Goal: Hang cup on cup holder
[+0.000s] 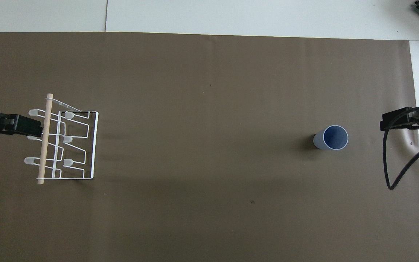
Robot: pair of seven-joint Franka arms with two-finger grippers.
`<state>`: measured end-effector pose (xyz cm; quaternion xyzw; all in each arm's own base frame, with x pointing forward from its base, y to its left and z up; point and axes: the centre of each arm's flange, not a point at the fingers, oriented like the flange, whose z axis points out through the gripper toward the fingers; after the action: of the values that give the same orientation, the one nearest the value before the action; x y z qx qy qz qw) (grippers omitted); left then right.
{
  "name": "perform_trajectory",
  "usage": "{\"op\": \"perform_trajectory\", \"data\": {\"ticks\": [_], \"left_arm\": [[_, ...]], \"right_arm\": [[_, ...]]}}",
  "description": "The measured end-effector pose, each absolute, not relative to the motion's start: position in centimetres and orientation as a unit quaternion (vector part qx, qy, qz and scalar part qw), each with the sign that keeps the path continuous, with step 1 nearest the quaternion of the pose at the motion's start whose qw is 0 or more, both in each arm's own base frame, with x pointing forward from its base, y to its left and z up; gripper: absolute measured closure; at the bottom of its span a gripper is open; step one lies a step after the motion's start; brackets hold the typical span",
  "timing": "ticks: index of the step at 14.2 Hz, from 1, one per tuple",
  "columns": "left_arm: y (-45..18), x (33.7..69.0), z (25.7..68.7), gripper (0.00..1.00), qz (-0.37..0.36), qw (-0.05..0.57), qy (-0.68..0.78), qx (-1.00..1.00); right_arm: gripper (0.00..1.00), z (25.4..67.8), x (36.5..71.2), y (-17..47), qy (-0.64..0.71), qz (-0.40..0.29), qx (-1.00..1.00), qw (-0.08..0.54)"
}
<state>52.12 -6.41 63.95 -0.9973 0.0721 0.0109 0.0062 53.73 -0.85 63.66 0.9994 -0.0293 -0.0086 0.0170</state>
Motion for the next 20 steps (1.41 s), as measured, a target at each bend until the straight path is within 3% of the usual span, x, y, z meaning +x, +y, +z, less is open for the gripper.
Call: {"op": "perform_trajectory", "data": {"ticks": [14,20], "left_arm": [[-6.4,52.4,64.0,0.00,-0.004,0.006,0.072,-0.997],[-6.4,52.3,63.9,0.00,-0.004,0.006,0.072,-0.997]], "right_arm": [[0.00,63.0,53.6,-0.8,-0.029,-0.010,0.999,0.017],[0.00,57.8,54.3,-0.8,-0.003,0.018,1.000,0.016]]}}
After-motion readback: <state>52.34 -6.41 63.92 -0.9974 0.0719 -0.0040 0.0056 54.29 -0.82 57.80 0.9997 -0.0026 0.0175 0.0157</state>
